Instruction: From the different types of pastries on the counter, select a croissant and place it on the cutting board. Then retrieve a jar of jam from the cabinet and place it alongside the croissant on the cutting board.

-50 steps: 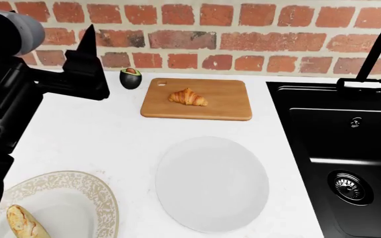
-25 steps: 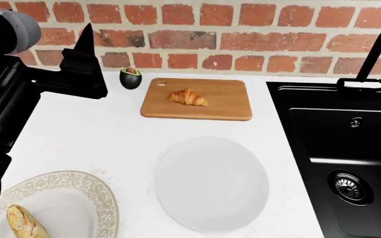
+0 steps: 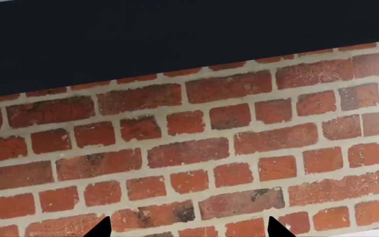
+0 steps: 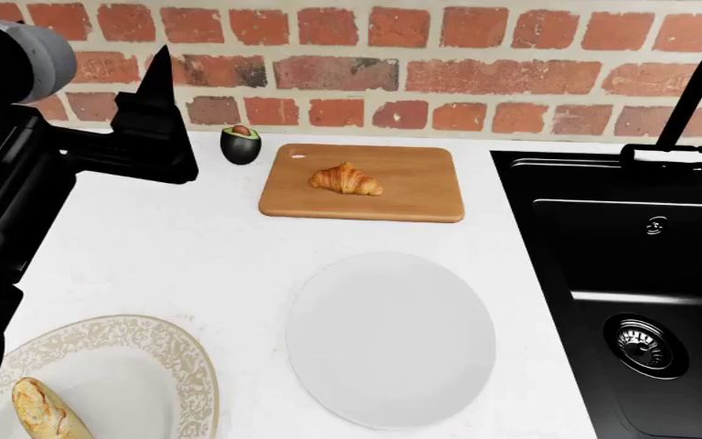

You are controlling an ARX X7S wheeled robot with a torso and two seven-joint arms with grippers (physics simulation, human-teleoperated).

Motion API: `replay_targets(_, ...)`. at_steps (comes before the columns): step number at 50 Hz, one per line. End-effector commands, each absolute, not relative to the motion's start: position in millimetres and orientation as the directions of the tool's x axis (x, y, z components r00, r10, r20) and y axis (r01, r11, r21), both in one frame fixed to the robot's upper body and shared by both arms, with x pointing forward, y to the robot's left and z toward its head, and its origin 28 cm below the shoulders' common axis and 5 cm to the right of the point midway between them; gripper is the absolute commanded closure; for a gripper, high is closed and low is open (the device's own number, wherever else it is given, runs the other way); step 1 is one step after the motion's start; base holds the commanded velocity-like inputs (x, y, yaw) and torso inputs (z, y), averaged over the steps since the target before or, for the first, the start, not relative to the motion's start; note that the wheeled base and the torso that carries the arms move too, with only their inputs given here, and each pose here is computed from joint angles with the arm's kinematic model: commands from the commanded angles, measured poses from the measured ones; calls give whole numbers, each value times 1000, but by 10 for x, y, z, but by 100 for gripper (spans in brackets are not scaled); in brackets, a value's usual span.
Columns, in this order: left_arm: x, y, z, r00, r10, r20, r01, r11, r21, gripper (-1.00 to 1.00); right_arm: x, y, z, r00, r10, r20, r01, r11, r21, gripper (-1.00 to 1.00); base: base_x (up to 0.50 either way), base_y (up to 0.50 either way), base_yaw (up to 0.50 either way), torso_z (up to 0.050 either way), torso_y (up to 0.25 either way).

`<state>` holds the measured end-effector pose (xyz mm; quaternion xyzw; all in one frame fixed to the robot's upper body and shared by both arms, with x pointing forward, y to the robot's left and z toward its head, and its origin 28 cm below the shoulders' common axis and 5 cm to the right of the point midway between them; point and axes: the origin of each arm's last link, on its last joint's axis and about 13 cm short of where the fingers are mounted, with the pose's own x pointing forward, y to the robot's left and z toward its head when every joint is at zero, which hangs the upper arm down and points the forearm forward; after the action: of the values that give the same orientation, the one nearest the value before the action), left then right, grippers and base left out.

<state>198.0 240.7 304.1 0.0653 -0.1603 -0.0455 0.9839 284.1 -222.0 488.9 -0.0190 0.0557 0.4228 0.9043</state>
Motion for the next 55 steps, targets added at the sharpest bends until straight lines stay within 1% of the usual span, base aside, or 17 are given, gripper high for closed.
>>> replay_targets(1, 1984, 2406, 3034, 945, -111, 309, 69, 987, 142, -100, 2962, -2170, 4841, 672, 717, -186, -725, 688, 28, 100, 0, 0, 0, 0, 0)
replay_targets(10, 1991, 2407, 3032, 944, -112, 309, 71, 987, 141, -100, 3147, -2095, 4817, 694, 678, -242, -694, 720, 29, 100, 3, 0, 2, 0, 0)
replay_targets(15, 1992, 2406, 3037, 944, -113, 310, 72, 988, 140, -100, 3251, -2070, 4762, 703, 643, -305, -668, 743, 25, 100, 0, 0, 2, 0, 0)
replay_targets(18, 1991, 2405, 3039, 944, -113, 310, 72, 988, 140, -100, 3290, -2053, 4690, 693, 624, -362, -665, 746, 14, 100, 0, 2, 2, 0, 0)
replay_targets(24, 1992, 2406, 3031, 944, -113, 310, 73, 988, 138, -100, 3319, -2012, 4564, 672, 557, -488, -669, 739, -78, 100, 2, 2, 4, 0, 0)
replay_targets(31, 1998, 2408, 3018, 945, -113, 308, 73, 988, 137, -100, 3400, -1980, 4470, 662, 507, -552, -655, 749, -98, 100, 1, 3, 4, 0, 0)
replay_targets(44, 1995, 2405, 3013, 945, -113, 307, 74, 988, 136, -100, 3622, -1912, 4416, 665, 528, -528, -637, 770, -33, 100, 6, 4, 8, 0, 0)
replay_targets(50, 2001, 2408, 3002, 946, -112, 305, 74, 988, 134, -100, 3733, -1850, 4210, 650, 517, -557, -624, 781, -3, 100, 8, 4, 10, 0, 0)
replay_targets(52, 2004, 2414, 2993, 946, -111, 306, 73, 989, 131, -100, 3726, -1868, 4192, 669, 508, -543, -615, 788, -21, 100, 14, 5, 11, 0, 0)
replay_targets(55, 2004, 2415, 2984, 946, -110, 306, 73, 989, 129, -100, 3561, -1906, 4247, 705, 508, -495, -604, 796, -45, 100, 3, 5, 11, 0, 0)
